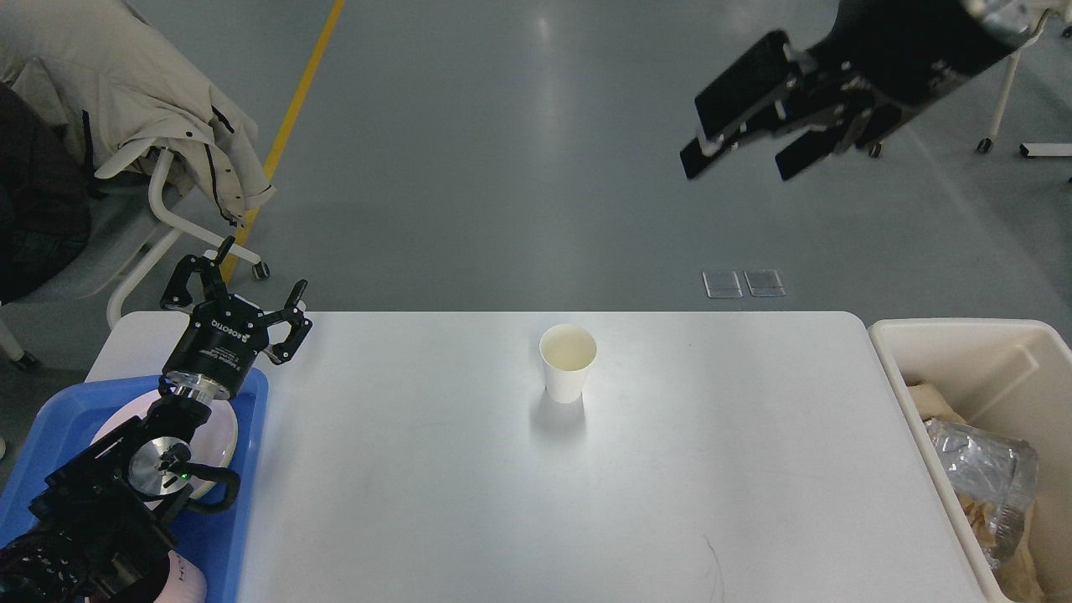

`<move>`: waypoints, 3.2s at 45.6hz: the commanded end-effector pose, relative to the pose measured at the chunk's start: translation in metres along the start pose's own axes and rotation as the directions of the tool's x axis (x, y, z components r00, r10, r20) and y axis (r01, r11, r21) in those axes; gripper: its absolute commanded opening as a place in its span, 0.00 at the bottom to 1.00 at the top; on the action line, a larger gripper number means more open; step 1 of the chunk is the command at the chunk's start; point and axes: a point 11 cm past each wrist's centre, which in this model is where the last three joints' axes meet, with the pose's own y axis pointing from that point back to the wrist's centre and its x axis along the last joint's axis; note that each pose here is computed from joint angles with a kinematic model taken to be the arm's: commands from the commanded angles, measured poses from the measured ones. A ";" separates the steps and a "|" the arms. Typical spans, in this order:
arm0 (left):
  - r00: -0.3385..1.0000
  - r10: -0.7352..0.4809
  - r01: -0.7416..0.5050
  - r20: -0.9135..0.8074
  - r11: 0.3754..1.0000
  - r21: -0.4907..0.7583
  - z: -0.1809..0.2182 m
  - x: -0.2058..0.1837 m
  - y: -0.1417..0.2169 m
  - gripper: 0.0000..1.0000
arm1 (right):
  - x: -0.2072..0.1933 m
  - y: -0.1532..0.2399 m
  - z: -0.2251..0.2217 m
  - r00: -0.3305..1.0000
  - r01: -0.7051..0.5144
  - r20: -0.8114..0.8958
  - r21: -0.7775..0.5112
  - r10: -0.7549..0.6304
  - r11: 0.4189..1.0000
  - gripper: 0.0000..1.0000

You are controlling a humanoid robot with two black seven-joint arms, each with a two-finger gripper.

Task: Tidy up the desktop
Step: 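Raise the right gripper out of the bin toward the paper cup, then lower the right gripper onto the white paper cup and grasp it, then lift the white paper cup and drop it into the bin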

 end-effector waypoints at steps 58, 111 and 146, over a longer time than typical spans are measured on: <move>1.000 0.000 0.000 0.000 1.000 -0.002 0.000 0.000 0.000 1.00 | -0.099 -0.344 0.055 0.953 -0.142 0.231 -0.236 0.198 0.961 1.00; 1.000 -0.001 0.001 0.001 1.000 -0.001 0.000 0.000 0.000 1.00 | -0.058 -0.296 0.061 0.947 -0.221 0.172 -0.269 0.273 0.937 0.00; 1.000 -0.001 0.001 0.001 1.000 -0.001 0.000 0.000 0.000 1.00 | 0.007 0.085 0.165 0.974 -0.038 0.176 -0.498 0.144 0.867 0.00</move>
